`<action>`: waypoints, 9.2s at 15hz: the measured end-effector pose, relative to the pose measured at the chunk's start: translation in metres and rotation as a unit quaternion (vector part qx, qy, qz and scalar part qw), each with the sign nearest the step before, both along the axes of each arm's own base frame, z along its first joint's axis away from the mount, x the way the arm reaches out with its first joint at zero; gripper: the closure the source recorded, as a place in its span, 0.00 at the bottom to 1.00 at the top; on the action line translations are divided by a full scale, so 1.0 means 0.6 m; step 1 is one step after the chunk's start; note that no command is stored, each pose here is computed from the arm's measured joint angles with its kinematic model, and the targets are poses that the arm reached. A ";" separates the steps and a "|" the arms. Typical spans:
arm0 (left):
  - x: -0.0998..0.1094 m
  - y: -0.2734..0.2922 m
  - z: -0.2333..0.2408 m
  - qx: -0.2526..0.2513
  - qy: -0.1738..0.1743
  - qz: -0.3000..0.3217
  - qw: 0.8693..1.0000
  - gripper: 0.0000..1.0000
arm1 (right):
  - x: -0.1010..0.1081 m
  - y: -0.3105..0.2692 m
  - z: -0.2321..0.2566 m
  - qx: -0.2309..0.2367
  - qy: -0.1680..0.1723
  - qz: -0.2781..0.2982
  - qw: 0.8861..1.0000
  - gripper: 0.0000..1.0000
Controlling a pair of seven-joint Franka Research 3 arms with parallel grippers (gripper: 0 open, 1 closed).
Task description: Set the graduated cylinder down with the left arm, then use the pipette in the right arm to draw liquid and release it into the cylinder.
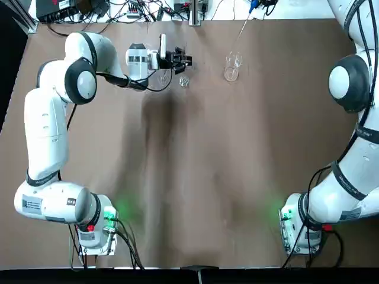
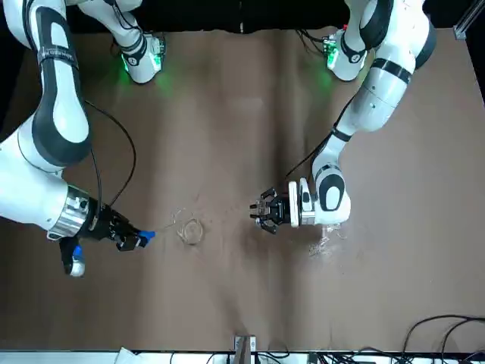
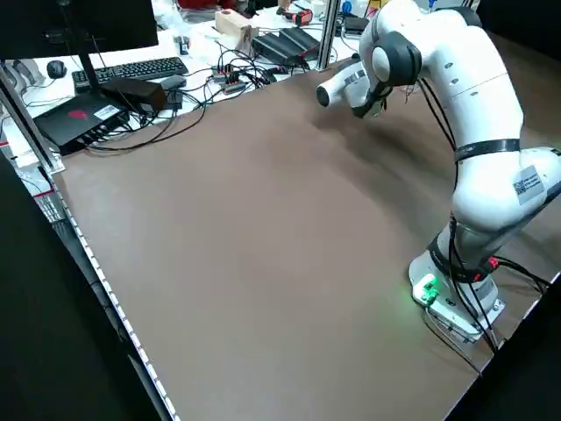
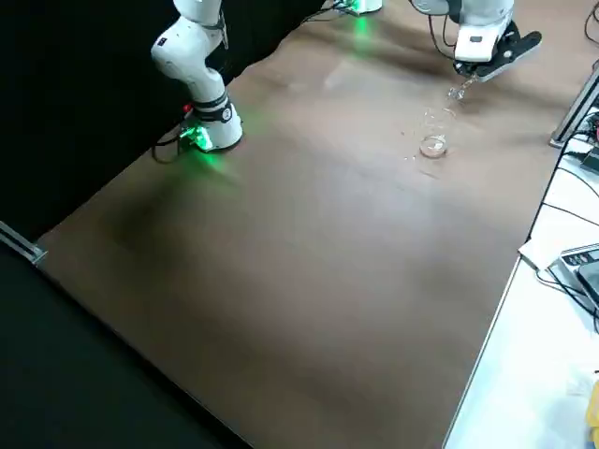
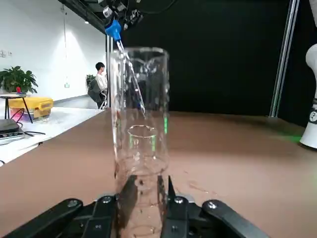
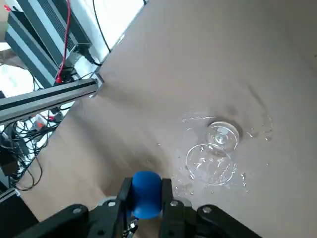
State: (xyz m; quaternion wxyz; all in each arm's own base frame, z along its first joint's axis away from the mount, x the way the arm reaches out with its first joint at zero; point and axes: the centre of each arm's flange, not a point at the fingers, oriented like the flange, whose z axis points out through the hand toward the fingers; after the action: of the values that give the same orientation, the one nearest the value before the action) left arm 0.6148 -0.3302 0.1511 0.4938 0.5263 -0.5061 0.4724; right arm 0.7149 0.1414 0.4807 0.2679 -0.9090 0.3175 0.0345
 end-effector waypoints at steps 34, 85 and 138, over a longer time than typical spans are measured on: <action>0.121 0.325 0.093 0.145 0.030 0.028 0.989 0.00 | -0.030 0.100 0.041 0.088 0.026 0.001 0.996 0.72; -0.070 0.447 0.727 0.525 0.484 0.498 0.492 0.00 | -0.084 0.305 0.083 0.112 -0.015 -0.040 0.993 0.72; -0.079 0.452 0.756 0.500 0.485 0.512 0.502 0.00 | -0.112 0.364 0.064 0.042 -0.069 -0.003 0.997 0.72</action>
State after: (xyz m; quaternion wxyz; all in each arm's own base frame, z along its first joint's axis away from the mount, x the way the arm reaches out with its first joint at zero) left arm 0.5674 -0.0591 0.6045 -0.0113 0.9996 0.0183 -0.0187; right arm 0.6479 0.3599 0.5192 0.3270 -0.8961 0.2996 -0.0156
